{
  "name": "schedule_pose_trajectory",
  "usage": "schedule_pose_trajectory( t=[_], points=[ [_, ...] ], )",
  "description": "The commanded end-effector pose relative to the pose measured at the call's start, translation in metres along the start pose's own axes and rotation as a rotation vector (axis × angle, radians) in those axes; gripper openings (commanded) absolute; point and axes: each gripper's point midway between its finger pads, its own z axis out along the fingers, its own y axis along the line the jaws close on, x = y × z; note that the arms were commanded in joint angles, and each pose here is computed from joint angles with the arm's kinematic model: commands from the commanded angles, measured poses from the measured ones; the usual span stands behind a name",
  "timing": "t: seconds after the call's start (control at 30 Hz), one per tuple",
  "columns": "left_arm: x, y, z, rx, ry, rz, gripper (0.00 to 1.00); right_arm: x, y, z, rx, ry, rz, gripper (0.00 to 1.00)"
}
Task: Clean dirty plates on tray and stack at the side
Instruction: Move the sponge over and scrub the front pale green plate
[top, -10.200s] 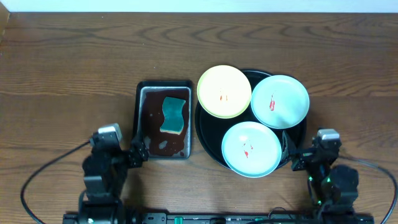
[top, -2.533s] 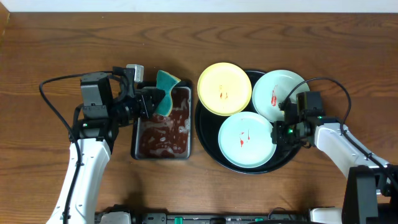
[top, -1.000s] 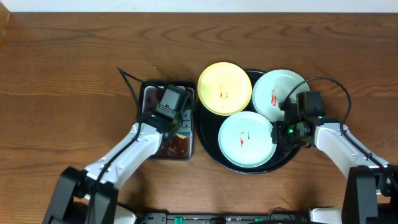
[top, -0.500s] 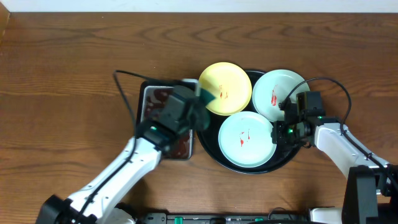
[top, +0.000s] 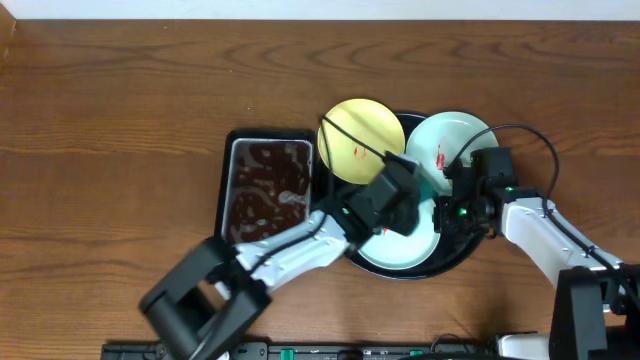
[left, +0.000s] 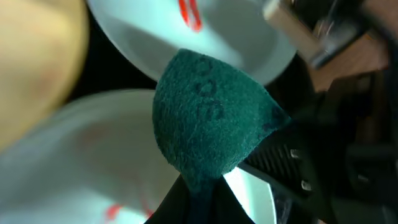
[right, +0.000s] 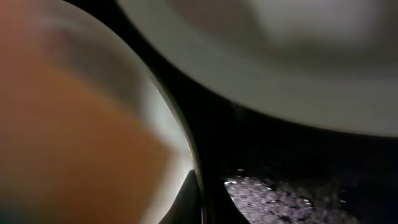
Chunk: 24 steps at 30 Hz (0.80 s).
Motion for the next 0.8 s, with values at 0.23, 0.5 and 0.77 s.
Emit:
schedule_pose_trajectory(
  t=[0.23,0.5,0.77],
  points=[
    [0.036,0.085,0.0,-0.385,0.111,-0.06,0.08,0.0,-0.003,0.002,0.042,0.006,-0.007,0.01],
    [-0.002,0.076,-0.038,-0.328,0.024,-0.102,0.07,0.0,-0.003,0.002,0.042,0.005,-0.007,0.01],
    [-0.001,0.035,-0.027,-0.199,0.007,-0.091,0.07,0.0,-0.003,0.002,0.041,0.003,-0.008,0.01]
  ],
)
